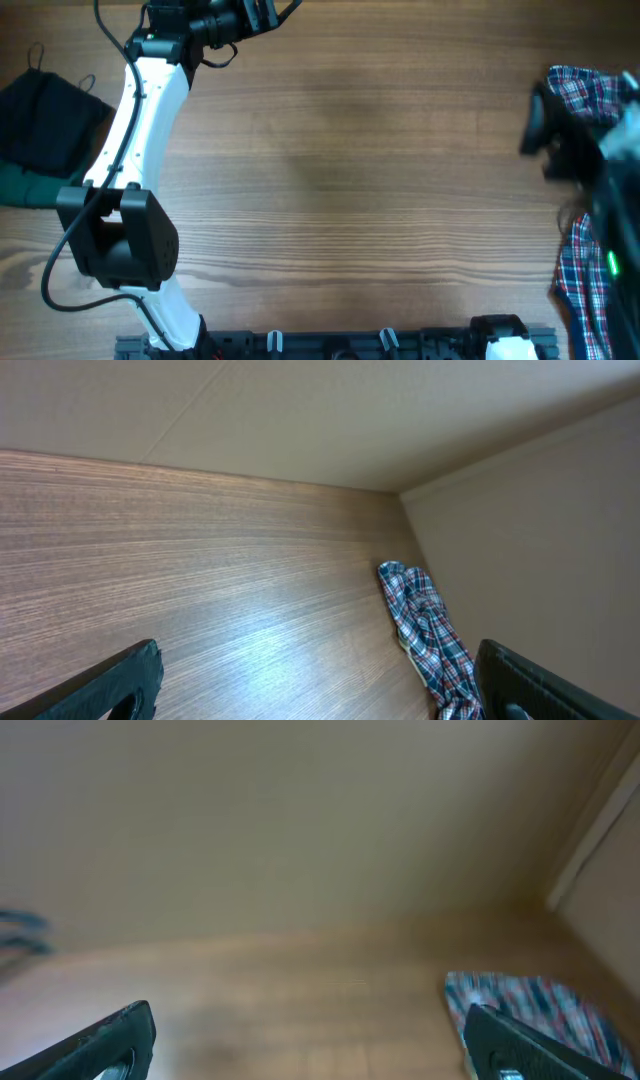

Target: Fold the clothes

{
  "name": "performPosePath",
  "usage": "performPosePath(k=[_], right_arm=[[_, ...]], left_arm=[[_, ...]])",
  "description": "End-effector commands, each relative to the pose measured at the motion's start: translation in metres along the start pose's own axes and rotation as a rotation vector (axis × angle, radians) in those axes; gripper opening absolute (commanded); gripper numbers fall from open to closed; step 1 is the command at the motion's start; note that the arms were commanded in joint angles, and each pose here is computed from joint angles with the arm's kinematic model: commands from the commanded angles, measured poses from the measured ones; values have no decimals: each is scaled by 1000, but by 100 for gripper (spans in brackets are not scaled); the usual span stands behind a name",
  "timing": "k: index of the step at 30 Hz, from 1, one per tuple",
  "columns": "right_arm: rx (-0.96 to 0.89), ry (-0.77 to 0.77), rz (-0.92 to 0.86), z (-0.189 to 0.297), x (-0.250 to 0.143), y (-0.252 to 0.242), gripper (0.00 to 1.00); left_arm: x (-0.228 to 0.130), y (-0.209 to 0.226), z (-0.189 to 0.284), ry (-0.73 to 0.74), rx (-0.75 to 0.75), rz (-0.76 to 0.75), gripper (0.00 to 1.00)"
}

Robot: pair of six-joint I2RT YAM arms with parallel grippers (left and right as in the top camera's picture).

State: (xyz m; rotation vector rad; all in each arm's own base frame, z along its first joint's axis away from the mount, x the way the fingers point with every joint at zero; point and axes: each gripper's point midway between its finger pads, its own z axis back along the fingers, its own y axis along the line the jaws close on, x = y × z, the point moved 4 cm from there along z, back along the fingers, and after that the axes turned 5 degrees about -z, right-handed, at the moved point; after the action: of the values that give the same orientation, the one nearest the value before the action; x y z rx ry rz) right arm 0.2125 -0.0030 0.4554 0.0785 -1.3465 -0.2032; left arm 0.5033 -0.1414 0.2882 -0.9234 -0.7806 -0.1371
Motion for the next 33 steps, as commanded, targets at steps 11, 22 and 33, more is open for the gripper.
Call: performPosePath(k=[11,22,33], right_arm=[[44,-191,-253,9,-175,-40,100],[140,-447,-239,-36,-207,-38,100],[107,-252,-64,-54,-263,-41,100]], left_arm=[[-2,-1,0,6,-11,7,100],[-2,-1,0,7,-10,7,100],[-2,-1,0,6,-10,7,100]])
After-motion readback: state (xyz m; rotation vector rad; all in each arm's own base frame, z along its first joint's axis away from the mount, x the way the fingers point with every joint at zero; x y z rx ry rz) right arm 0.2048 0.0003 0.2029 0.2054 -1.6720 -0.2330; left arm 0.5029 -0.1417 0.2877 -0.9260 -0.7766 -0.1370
